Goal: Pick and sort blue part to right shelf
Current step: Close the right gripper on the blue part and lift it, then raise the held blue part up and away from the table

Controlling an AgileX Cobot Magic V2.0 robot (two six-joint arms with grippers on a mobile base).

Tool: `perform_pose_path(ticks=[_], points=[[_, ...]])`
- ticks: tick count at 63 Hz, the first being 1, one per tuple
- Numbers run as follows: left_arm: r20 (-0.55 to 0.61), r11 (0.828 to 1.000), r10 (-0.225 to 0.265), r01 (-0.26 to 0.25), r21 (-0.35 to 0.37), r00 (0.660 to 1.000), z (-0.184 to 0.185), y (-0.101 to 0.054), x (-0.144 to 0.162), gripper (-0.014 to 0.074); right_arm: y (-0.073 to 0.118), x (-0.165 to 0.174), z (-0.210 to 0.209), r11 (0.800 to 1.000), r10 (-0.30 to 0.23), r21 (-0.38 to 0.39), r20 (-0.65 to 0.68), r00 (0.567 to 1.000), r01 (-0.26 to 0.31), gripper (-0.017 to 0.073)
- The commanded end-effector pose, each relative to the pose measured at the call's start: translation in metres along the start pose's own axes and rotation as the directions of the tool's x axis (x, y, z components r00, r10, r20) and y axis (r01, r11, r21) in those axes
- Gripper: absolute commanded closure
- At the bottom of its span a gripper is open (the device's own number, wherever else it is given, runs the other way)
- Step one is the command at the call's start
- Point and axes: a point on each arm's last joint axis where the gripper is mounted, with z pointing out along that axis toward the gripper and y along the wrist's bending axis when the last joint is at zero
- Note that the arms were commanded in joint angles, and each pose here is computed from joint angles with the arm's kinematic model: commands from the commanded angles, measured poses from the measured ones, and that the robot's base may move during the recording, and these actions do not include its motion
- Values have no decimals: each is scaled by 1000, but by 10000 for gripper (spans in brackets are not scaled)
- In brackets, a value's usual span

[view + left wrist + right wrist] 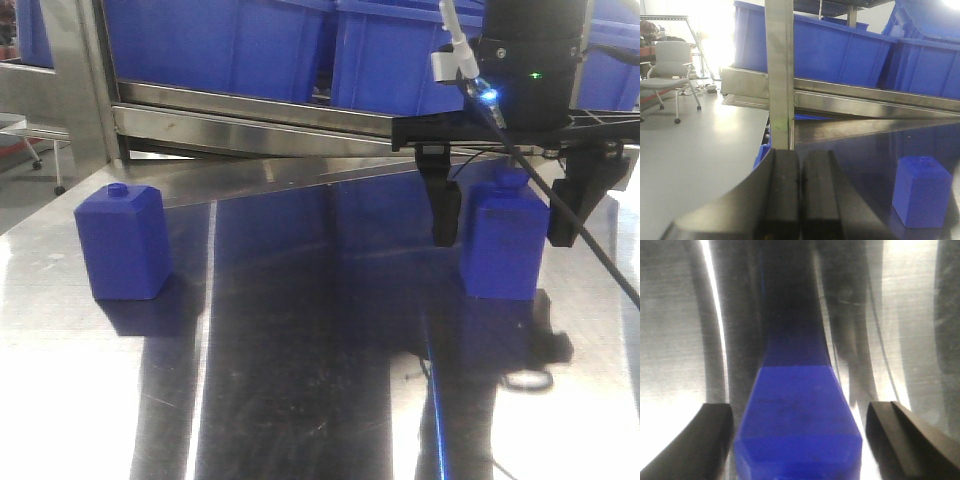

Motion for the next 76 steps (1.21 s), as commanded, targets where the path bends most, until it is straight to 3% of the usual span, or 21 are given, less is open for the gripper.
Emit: perform_pose_path(ticks=[1,22,33,40,60,67,76], points=[[82,1000,-12,12,2,997,-1,0,-2,470,-3,-4,-23,999,6,-38,75,997,-3,-54],[82,1000,-12,12,2,997,-1,0,-2,470,-3,-4,-23,999,-14,-37,76,997,17,-38],[82,1000,-12,12,2,997,-1,0,-2,470,-3,-4,-23,999,-13,-38,76,997,16,188],[82,1000,-12,12,2,997,-1,0,-2,470,-3,-4,-23,999,-13,-38,75,997,16,272],[82,1000,-12,12,2,997,-1,0,-2,470,-4,-3,-29,999,-12,-45,88,996,16,277],[82,1000,-12,12,2,997,-1,0,-2,470,-6,-1,-40,997,-55,-56,116,992,62,278],[82,1000,-12,12,2,997,-1,0,-2,470,-8,0,-58,976,-192,-67,190,963,208,278]])
